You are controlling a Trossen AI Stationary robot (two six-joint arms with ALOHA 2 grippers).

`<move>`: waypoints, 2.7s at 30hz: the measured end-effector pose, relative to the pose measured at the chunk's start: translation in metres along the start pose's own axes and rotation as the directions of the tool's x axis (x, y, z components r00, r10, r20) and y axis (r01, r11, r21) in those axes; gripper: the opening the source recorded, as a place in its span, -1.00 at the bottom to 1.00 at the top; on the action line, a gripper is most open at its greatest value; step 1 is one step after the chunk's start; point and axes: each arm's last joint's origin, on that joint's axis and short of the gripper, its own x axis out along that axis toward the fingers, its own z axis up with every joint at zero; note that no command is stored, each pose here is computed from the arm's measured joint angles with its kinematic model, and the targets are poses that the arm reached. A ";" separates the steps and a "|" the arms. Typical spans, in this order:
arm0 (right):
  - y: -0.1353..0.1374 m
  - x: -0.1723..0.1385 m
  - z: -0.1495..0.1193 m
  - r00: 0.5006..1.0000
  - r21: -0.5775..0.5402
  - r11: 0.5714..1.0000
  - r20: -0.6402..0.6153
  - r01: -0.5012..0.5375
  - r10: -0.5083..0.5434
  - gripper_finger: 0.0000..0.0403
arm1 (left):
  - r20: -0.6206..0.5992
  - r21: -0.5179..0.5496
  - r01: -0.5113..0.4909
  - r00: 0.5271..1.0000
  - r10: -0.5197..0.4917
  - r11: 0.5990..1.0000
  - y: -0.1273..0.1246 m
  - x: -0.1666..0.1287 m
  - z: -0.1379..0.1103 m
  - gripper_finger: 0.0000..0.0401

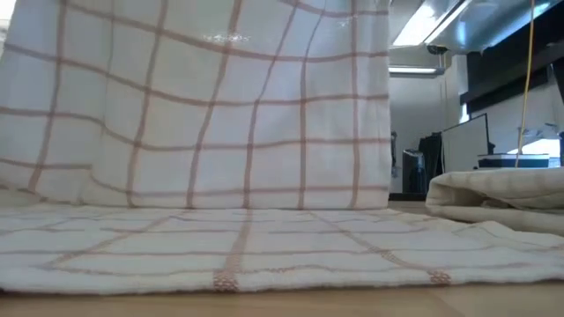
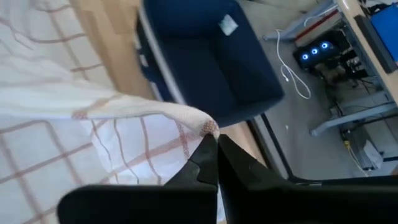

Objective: Fold towel
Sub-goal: Fold the white with brown pattern towel on the table

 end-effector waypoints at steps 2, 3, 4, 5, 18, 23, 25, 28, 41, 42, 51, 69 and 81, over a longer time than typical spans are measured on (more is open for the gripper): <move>-0.015 0.002 0.003 1.000 0.003 1.000 -0.004 0.011 -0.011 -0.99 | -0.007 -0.028 0.014 1.000 -0.014 1.000 0.018 -0.002 -0.006 -0.99; -0.022 0.004 0.004 1.000 0.011 1.000 -0.008 0.013 -0.013 -0.99 | -0.008 -0.044 0.018 1.000 -0.018 0.999 0.027 -0.003 -0.008 -0.99; -0.028 0.007 0.006 1.000 0.011 1.000 -0.013 0.015 -0.015 -0.99 | -0.006 -0.058 0.026 1.000 -0.026 0.998 0.036 -0.004 -0.011 -0.99; -0.034 0.009 0.007 1.000 0.009 1.000 -0.020 0.017 -0.017 -0.99 | -0.002 -0.068 0.033 0.999 -0.033 0.997 0.044 -0.005 -0.013 -0.99; -0.090 0.069 0.046 0.999 -0.009 1.000 0.044 -0.023 0.023 -0.99 | 0.237 -0.053 0.003 0.971 0.010 0.999 0.117 -0.026 -0.002 -0.99; -0.115 0.086 0.054 0.997 -0.029 0.999 0.070 -0.020 0.022 -0.99 | 0.271 -0.005 -0.033 0.962 0.033 0.999 0.136 -0.030 -0.001 -0.99; -0.125 0.093 0.054 0.998 -0.030 1.000 0.063 -0.001 0.003 -0.99 | 0.275 0.010 -0.044 0.961 0.039 0.999 0.142 -0.031 -0.002 -0.99; -0.135 0.101 0.053 0.999 -0.041 0.999 0.044 0.029 -0.028 -0.99 | 0.281 0.036 -0.058 0.959 0.046 0.998 0.148 -0.033 -0.002 -0.99; -0.140 0.105 0.042 0.998 -0.049 0.999 -0.057 0.004 -0.007 -0.99 | 0.132 0.052 0.020 0.991 -0.027 0.998 0.149 -0.024 -0.012 -0.99; -0.136 0.103 0.040 0.998 -0.051 0.999 -0.070 -0.006 0.002 -0.99 | 0.104 0.044 0.037 0.994 -0.042 0.998 0.147 -0.022 -0.014 -0.99; -0.095 0.072 0.029 0.973 0.006 0.981 -0.129 -0.192 0.191 -0.99 | -0.118 -0.007 0.119 0.986 -0.119 0.993 0.121 0.005 -0.036 -0.99; 0.017 0.058 -0.023 0.907 0.042 0.923 -0.177 -0.382 0.383 -0.99 | -0.243 -0.145 0.247 0.930 -0.277 0.958 0.059 0.010 -0.056 -0.99; 0.065 0.044 -0.059 0.857 0.072 0.876 -0.184 -0.477 0.482 -0.99 | -0.314 -0.130 0.213 0.918 -0.244 0.968 -0.005 0.024 -0.079 -0.99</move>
